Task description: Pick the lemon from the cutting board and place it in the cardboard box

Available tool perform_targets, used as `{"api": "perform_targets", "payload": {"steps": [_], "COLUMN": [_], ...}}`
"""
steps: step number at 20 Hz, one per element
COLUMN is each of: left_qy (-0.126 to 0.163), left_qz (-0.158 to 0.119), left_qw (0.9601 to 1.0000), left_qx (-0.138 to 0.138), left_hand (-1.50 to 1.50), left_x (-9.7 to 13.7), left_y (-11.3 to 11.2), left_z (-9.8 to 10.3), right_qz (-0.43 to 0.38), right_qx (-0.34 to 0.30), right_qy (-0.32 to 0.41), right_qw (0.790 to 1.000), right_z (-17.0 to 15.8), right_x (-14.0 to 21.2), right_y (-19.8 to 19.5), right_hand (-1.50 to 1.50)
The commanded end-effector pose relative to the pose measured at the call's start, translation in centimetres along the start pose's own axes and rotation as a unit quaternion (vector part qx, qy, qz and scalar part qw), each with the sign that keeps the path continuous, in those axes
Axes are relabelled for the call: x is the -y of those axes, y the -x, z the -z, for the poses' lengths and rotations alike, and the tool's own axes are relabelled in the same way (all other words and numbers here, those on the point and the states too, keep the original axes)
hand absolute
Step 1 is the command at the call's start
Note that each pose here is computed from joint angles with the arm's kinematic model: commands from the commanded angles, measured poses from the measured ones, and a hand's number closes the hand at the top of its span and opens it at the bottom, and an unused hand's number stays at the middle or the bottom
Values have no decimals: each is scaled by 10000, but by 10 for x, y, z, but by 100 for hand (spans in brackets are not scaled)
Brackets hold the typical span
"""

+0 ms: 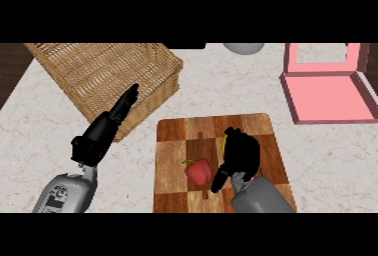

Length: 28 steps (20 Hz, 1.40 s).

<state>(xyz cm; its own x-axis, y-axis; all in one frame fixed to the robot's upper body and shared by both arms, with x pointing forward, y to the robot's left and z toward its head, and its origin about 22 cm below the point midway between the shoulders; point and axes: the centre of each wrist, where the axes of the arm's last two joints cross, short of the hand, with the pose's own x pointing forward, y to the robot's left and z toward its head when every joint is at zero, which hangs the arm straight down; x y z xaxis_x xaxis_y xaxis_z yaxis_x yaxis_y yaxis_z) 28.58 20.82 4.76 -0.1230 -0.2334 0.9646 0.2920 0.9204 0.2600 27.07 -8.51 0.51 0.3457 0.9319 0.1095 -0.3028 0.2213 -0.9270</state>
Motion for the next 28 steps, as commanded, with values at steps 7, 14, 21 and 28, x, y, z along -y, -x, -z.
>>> {"api": "perform_targets", "payload": {"steps": [7,14,21,28], "left_qy": [-21,-73,-113,-171], "left_qz": [-20,49,-31,-30], "left_qw": [9999,9995,9994,9994], "left_qx": [-155,-292,-330,-306], "left_hand": [0,0,0,0], "left_x": [-7,-4,1,-14], "left_y": [-3,11,7,15], "left_z": [3,-5,-12,-16], "right_qz": [-604,-948,-706,-9], "right_qx": [632,2962,3269,3748], "right_qy": [491,675,1935,1948], "right_qw": [9950,9480,9223,9064], "right_z": [27,22,12,-52], "right_x": [-5,61,120,164], "right_y": [45,159,249,263], "right_hand": [150,150,150,150]}}
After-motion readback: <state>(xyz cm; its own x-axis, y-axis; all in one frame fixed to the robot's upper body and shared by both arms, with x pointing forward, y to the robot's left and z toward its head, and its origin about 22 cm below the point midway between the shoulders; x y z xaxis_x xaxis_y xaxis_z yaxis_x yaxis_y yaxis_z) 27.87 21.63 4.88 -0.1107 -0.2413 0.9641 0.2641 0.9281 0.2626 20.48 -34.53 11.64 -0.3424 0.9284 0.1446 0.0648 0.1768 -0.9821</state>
